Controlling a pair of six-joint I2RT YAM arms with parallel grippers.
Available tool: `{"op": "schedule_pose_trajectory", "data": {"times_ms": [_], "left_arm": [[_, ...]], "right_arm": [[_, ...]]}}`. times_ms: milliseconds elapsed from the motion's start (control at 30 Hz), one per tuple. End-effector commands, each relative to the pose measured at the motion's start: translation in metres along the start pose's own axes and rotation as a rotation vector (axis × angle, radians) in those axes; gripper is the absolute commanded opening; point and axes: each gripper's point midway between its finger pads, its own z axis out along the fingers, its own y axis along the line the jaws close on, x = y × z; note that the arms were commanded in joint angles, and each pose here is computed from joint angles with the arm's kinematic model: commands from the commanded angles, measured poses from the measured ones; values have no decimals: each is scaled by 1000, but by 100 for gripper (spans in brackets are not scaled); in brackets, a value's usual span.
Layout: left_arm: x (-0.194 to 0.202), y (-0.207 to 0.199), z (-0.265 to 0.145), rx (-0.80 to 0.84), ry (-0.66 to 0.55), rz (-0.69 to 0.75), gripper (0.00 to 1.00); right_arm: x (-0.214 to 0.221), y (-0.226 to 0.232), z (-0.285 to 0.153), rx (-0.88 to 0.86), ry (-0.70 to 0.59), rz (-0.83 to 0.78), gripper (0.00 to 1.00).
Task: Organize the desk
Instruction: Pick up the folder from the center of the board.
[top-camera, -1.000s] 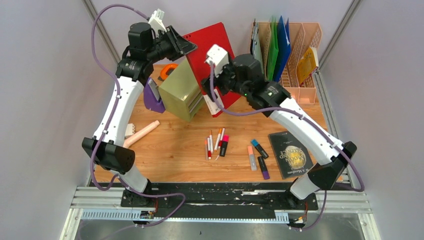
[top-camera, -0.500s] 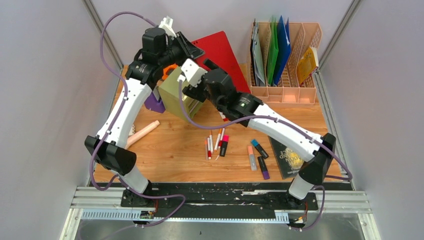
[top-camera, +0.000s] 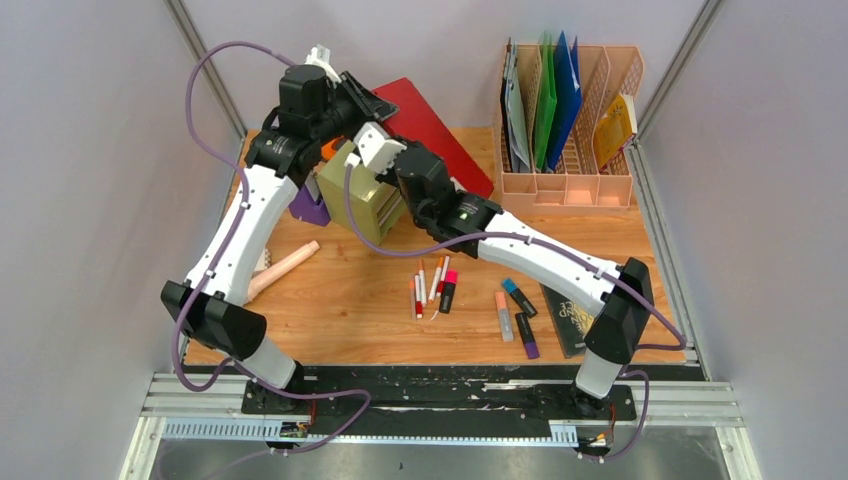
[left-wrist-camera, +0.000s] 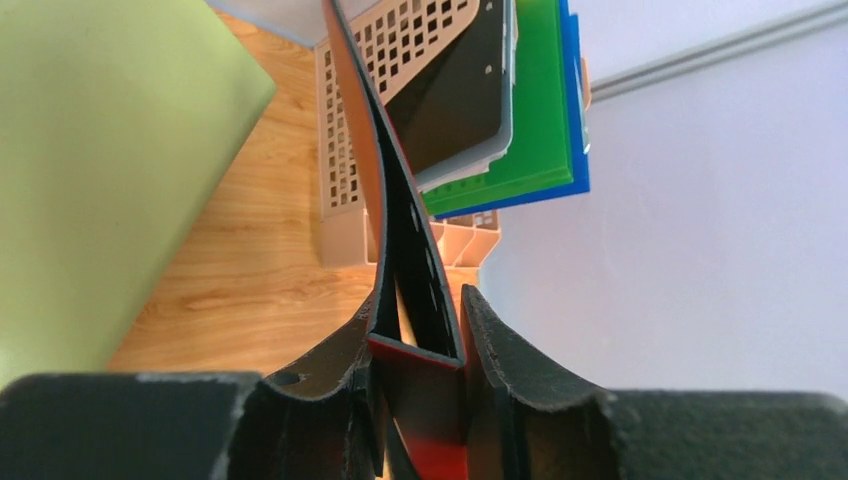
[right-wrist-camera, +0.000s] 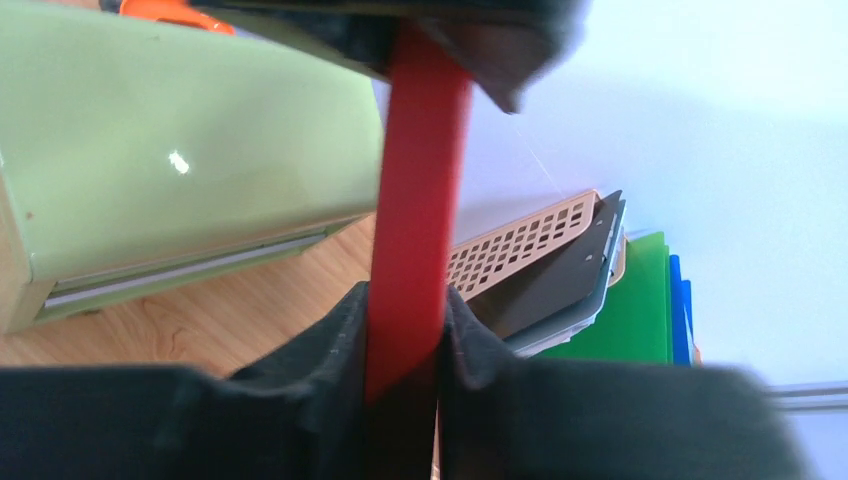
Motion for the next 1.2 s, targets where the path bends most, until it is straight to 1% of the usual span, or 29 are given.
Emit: {"op": "schedule_pose_trajectory", "data": {"times_ms": [0, 33, 67, 100, 133, 167, 200, 233, 267, 300, 333, 367, 400, 433, 467, 500, 600, 667, 733, 767, 800, 833, 900, 1000, 1167], "left_arm": [[-22, -51, -39, 182, -83, 104, 10], [-21, -52, -39, 199, -80, 131, 12], [-21, -55, -41, 213, -83, 146, 19], [-20, -57, -42, 235, -82, 177, 22], [-20, -59, -44, 246, -83, 192, 31], [-20, -61, -44, 260, -83, 215, 35], [-21, -63, -46, 274, -85, 228, 44], [-22, -62, -46, 278, -85, 243, 48], [-24, -63, -49, 293, -86, 252, 55], [-27, -60, -49, 292, -93, 261, 62], [-30, -61, -50, 302, -95, 271, 66], [-36, -58, -52, 297, -108, 277, 74], [-39, -58, -53, 303, -113, 289, 78], [-45, -55, -55, 296, -125, 293, 86], [-49, -55, -57, 303, -131, 304, 90], [-55, -52, -59, 296, -145, 312, 97], [-68, -45, -65, 286, -176, 374, 100], [-73, -37, -68, 270, -193, 431, 100], [-75, -29, -73, 258, -205, 500, 100], [-73, -27, -72, 262, -203, 549, 100], [-68, -22, -72, 261, -192, 568, 100], [-64, -22, -71, 283, -182, 609, 100], [-53, -20, -69, 325, -150, 649, 100], [-32, -10, -58, 381, -71, 640, 100], [4, -15, -45, 564, 96, 527, 100]], "right_arm": [[5, -27, -11, 51, 9, -27, 6], [5, -29, -12, 52, 7, -23, 0], [5, -31, -13, 54, 5, -18, 0], [5, -33, -15, 56, 2, -14, 0], [5, -37, -16, 61, 0, -9, 0], [5, -39, -18, 63, -2, -5, 0], [6, -42, -19, 64, -5, 1, 0], [6, -45, -21, 65, -10, 10, 0], [6, -48, -23, 64, -13, 17, 0], [8, -50, -25, 59, -12, 23, 0], [9, -53, -27, 55, -13, 33, 0], [10, -54, -29, 43, -16, 44, 0], [12, -56, -31, 34, -17, 56, 0], [12, -57, -33, 22, -20, 67, 0], [14, -59, -35, 11, -24, 80, 0], [14, -64, -38, 7, -26, 103, 0], [17, -79, -44, -28, -37, 188, 0], [21, -96, -51, -54, -39, 287, 0], [26, -117, -61, -117, -62, 403, 0], [25, -125, -68, -152, -87, 464, 0], [24, -135, -76, -190, -121, 525, 0], [23, -143, -85, -229, -154, 585, 0], [24, -160, -104, -296, -216, 689, 0], [28, -177, -130, -402, -298, 824, 0], [36, -196, -163, -603, -381, 1078, 0]]}}
